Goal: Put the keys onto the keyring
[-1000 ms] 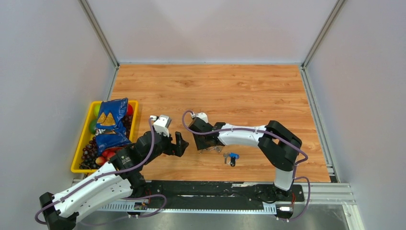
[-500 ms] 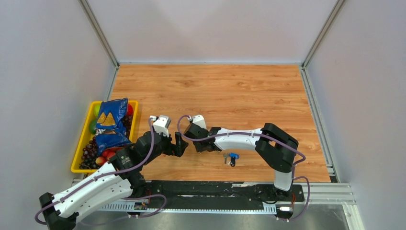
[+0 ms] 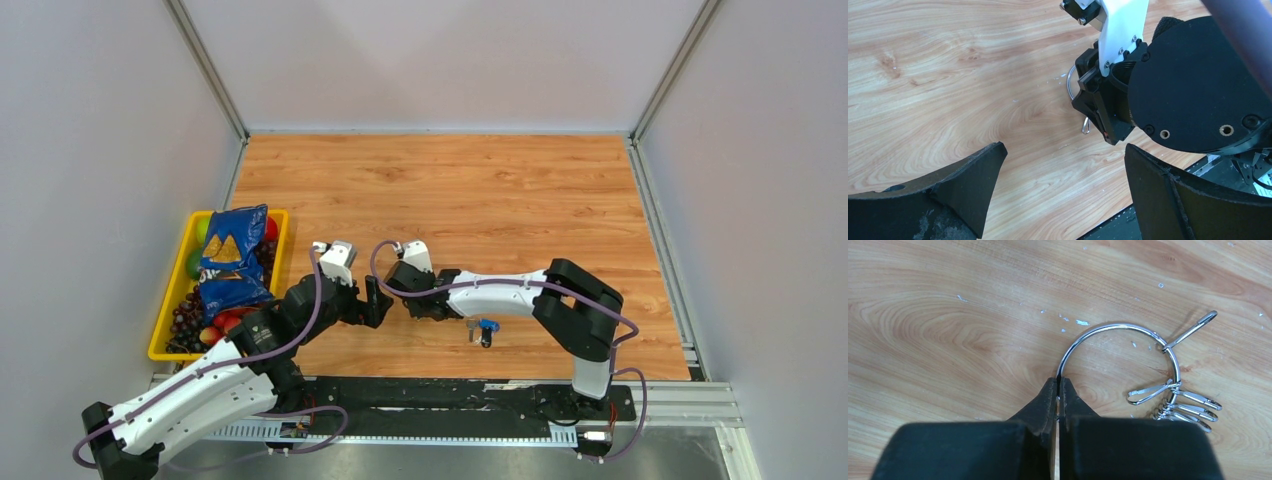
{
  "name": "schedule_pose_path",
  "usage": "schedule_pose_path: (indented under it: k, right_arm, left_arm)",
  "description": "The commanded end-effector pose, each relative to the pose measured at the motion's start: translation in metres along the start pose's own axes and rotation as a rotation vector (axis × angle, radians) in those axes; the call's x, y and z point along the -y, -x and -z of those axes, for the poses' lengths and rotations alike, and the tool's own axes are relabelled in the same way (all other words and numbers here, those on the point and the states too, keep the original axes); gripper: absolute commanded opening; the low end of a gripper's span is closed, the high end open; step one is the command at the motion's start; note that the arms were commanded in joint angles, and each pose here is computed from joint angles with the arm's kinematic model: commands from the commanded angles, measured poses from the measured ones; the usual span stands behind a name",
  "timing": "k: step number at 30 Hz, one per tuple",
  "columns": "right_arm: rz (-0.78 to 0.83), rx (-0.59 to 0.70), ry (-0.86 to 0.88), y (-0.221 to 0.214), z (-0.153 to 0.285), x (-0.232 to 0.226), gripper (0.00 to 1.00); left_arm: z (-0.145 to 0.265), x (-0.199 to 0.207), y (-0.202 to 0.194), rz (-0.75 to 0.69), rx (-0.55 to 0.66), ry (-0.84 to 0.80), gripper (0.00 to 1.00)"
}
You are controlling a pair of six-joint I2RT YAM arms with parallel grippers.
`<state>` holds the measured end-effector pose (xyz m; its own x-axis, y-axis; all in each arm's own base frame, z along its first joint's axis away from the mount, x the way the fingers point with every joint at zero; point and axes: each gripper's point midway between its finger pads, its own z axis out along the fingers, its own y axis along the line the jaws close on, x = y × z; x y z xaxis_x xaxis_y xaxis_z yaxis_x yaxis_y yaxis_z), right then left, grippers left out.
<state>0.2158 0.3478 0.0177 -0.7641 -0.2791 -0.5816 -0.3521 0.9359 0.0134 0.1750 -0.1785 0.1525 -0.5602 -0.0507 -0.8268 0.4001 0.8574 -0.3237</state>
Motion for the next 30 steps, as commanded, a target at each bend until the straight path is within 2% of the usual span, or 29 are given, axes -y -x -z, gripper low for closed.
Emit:
schedule_pose_path:
  k: [1,11,21,24,30]
  right_arm:
    - [0.046,-0.086,-0.039,-0.037,-0.005,0.015,0.00]
    - [-0.047,0.148,0.156,0.047,0.061,-0.015,0.00]
    - [-0.210,0.265,0.473,0.105,0.109,-0.027,0.00]
    - [-0.296,0.254,0.529,0.107,0.107,-0.016,0.00]
    - [-0.404,0.172,0.360,0.059,0.069,0.037,0.00]
  left_arm:
    - [-0.001,0.001,0.004,0.012,0.018,0.001,1.00]
    - [0.004,0.001,0.009,0.024,0.043,-0.005,1.00]
    - [0.015,0.007,0.023,0.048,0.101,-0.046,1.00]
    - [0.017,0.007,0.024,0.056,0.114,-0.048,1.00]
    - [0.019,0.006,0.024,0.059,0.115,-0.047,1.00]
